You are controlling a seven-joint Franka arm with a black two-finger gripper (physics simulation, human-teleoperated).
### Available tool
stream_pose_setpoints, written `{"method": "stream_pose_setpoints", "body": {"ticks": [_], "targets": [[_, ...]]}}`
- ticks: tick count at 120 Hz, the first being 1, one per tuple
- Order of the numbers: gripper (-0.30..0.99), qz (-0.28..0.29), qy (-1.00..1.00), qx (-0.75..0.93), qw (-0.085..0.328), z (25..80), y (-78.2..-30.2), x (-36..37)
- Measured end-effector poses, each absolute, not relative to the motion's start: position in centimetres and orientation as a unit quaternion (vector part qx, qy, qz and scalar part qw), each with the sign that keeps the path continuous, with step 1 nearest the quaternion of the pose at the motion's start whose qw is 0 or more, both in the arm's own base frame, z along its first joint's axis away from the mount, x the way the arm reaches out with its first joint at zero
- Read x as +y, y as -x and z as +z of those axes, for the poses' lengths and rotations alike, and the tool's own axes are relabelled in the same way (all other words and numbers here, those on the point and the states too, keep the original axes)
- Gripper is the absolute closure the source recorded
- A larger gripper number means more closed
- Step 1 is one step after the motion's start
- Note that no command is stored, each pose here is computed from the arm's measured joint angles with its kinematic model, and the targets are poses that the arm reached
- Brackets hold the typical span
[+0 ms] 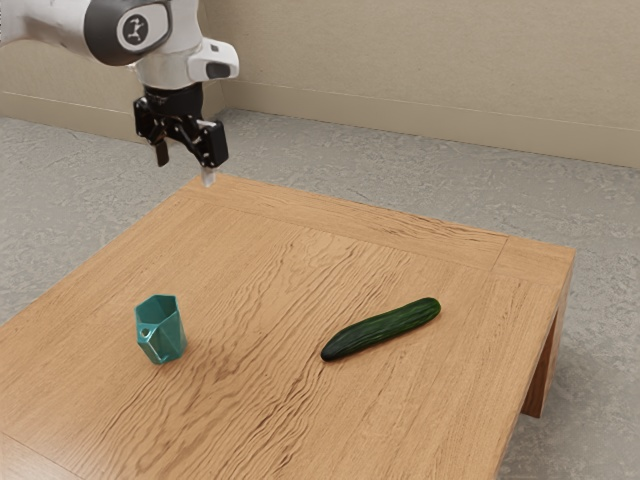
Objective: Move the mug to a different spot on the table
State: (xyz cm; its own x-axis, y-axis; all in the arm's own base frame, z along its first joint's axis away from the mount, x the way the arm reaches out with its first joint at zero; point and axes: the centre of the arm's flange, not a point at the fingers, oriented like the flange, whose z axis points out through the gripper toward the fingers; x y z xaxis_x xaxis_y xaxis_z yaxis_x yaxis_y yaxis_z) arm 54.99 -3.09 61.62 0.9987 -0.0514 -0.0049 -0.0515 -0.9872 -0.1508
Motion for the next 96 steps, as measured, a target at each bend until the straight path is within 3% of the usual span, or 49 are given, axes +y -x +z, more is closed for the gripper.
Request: {"method": "stream_pose_setpoints", "body": {"ticks": [37, 58, 77, 96], "targets": [[0.00, 0.021, 0.997, -0.020, 0.076, 58.5, -54.6, -2.1], [0.00, 0.084, 0.990, -0.107, 0.027, 48.8, -52.1, -0.2], [0.00, 0.095, 0.966, -0.240, -0.014, 45.9, -49.6, 8.9], [0.00, 0.119, 0.959, -0.257, -0.012, 42.7, -47.9, 9.7]]}}
